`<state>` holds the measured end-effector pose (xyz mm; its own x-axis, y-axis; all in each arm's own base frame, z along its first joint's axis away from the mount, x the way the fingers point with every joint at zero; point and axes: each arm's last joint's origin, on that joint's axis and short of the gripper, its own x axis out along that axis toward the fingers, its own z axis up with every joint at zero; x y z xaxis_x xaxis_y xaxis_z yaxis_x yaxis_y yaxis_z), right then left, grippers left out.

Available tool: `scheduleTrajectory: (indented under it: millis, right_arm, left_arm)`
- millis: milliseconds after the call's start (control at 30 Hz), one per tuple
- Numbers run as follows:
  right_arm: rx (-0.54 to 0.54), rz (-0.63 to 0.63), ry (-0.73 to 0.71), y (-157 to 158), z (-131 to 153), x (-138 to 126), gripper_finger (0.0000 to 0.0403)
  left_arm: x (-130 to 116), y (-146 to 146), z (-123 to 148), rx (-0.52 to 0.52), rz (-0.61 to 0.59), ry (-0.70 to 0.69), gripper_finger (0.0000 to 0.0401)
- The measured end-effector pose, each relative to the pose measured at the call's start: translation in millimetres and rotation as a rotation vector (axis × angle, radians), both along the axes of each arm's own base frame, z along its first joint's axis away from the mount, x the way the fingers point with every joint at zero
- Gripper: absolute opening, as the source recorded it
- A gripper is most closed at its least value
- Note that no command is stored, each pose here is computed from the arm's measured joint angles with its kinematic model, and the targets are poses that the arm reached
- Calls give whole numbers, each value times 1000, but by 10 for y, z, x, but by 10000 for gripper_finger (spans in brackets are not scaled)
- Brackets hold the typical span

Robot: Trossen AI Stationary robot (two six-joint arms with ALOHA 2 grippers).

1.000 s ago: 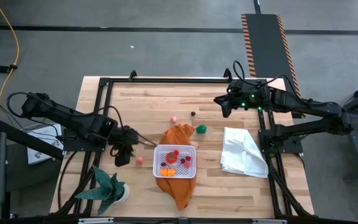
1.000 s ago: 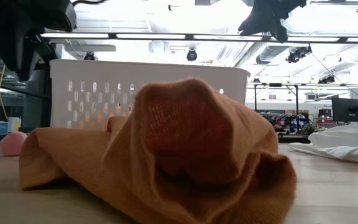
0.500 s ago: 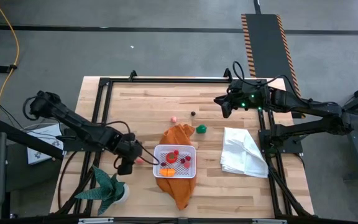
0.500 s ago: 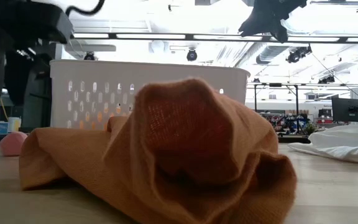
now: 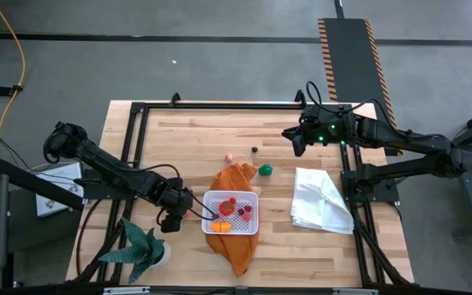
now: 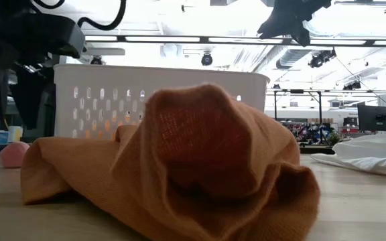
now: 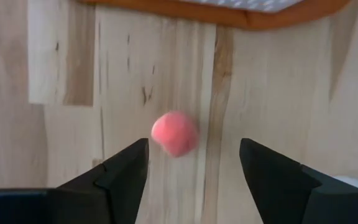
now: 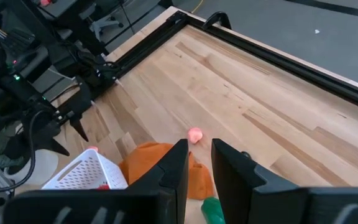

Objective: Pick and placing Produce into tupperware
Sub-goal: Put the bottom pink peach into the white basket

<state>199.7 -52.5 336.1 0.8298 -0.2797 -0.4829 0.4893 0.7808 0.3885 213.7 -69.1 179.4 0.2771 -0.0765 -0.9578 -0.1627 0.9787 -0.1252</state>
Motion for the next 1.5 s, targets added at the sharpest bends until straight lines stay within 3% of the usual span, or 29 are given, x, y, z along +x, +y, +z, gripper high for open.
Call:
scheduleTrajectory:
  millis: [733,1500]
  right_arm:
    - [11,13,7,5,-8,-3,62]
    - [10,14,7,5,-8,-3,62]
  left_arm:
    - [95,-29,-223,41,-42,71,266]
    - [27,-7,-333,49,-41,97,266]
